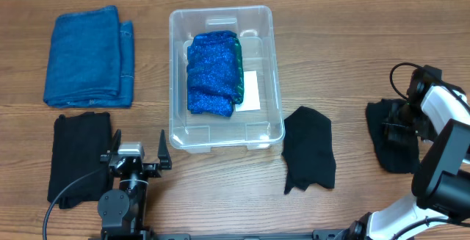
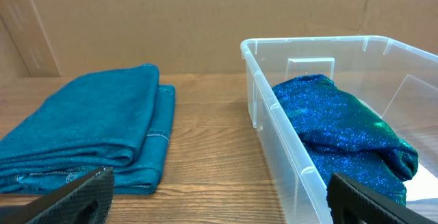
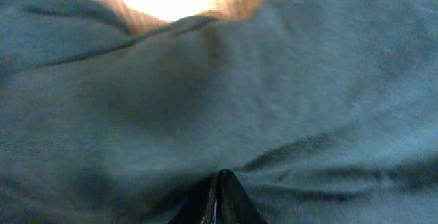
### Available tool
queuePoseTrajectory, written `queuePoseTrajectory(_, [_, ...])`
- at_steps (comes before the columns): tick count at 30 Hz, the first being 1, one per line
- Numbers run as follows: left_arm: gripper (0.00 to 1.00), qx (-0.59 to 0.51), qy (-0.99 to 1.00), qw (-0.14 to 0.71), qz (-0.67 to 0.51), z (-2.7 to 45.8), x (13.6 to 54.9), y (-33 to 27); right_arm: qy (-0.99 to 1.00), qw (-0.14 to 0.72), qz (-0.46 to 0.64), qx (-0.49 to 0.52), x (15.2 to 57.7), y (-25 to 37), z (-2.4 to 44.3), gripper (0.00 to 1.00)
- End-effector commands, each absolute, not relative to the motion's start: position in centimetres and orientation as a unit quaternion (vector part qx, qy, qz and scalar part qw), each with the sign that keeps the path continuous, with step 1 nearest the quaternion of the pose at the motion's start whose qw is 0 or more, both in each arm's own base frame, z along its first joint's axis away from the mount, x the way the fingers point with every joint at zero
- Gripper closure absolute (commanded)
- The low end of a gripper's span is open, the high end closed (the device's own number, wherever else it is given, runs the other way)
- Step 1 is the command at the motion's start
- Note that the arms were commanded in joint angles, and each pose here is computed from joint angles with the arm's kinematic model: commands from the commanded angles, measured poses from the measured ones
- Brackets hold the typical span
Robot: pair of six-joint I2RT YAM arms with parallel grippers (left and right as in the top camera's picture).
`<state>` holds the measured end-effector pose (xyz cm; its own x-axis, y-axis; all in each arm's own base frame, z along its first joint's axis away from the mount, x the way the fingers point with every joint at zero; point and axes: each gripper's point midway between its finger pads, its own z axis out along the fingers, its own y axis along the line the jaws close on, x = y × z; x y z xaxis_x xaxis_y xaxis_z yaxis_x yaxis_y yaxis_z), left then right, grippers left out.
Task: Pack container
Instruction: 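Move the right gripper back to the far-right black cloth, then grasp the far-right black cloth with the right gripper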
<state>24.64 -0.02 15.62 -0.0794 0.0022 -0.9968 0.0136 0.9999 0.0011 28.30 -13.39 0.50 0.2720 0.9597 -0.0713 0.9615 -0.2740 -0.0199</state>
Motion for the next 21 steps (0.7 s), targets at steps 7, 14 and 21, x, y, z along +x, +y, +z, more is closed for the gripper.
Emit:
queuePoseTrajectory(7, [0.00, 0.010, 0.733, 0.680, 0.004, 15.6, 24.6, 0.1, 0.678, 0.132, 0.074, 0.719, 36.8, -12.1, 0.7, 0.78])
queuePoseTrajectory(14, [0.00, 0.010, 0.733, 0.680, 0.004, 15.6, 24.6, 0.1, 0.737, 0.215, 0.147, 0.624, 42.3, -11.1, 3.1, 0.59])
queuePoseTrajectory(21, [0.00, 0.010, 0.733, 0.680, 0.004, 15.6, 24.6, 0.1, 0.841, 0.256, 0.134, 0.457, 45.1, -11.2, 9.0, 0.19])
